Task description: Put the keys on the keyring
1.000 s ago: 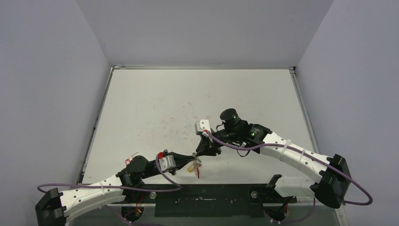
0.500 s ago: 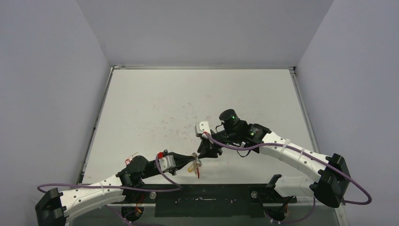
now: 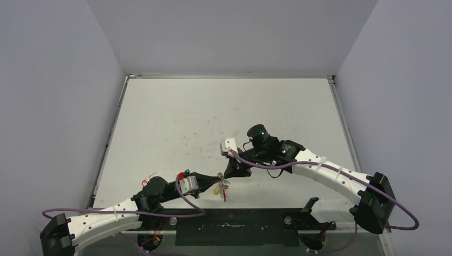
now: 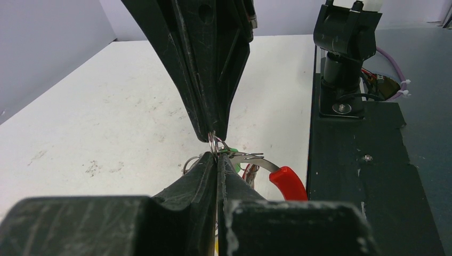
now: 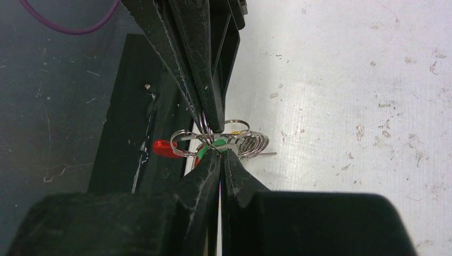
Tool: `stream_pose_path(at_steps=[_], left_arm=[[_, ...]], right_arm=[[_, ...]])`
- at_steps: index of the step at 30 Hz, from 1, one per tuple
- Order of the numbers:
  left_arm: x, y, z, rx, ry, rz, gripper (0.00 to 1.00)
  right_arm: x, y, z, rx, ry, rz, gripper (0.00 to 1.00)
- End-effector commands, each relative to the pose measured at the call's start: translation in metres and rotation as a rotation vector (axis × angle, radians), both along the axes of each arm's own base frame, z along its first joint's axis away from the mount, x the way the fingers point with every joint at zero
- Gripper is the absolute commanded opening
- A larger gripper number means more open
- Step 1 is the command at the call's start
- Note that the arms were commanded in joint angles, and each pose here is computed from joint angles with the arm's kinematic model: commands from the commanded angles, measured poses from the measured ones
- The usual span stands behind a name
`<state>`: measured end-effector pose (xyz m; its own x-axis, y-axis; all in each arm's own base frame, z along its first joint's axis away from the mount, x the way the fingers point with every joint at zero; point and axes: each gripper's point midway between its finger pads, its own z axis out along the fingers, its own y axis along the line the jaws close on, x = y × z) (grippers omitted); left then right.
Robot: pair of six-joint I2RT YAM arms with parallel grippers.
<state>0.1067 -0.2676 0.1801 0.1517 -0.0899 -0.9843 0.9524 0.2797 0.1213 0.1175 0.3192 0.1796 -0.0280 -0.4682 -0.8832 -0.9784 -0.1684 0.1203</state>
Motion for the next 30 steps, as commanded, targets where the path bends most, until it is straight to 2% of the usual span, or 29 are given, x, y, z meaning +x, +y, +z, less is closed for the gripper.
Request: stream_pose_path(at_steps=[1, 9, 11, 14, 17, 24, 30], left_arm=[[-0.002, 0.000, 0.037, -0.108, -0.060, -0.007, 0.00], [-0.002, 0.001, 0.037, -0.108, -0.060, -0.005, 0.00], [-0.002, 0.001, 0.037, -0.108, -0.060, -0.005, 0.00], [-0.002, 0.001, 0.037, -0.105, -0.058, -0.005, 0.00], [-0.002, 0.001, 0.037, -0.104, -0.057, -0.005, 0.00], [-0.002, 0.001, 0.037, -0.102, -0.056, -0.005, 0.00], [-0.002, 0.001, 0.036, -0.099, -0.055, -0.004, 0.00]], right_arm=[[-0.004, 0.001, 0.001, 0.021, -0.011, 0.032, 0.00], [-0.003, -0.001, -0.002, 0.007, -0.006, 0.014, 0.00], [-0.003, -0.001, 0.002, 0.015, -0.013, 0.010, 0.06], [-0.003, 0.000, 0.011, 0.047, -0.025, 0.007, 0.28], [-0.004, 0.002, 0.017, 0.073, -0.029, 0.008, 0.35], [-0.007, 0.007, 0.020, 0.087, -0.003, 0.022, 0.31], [-0.005, 0.007, 0.016, 0.071, 0.003, 0.019, 0.13]])
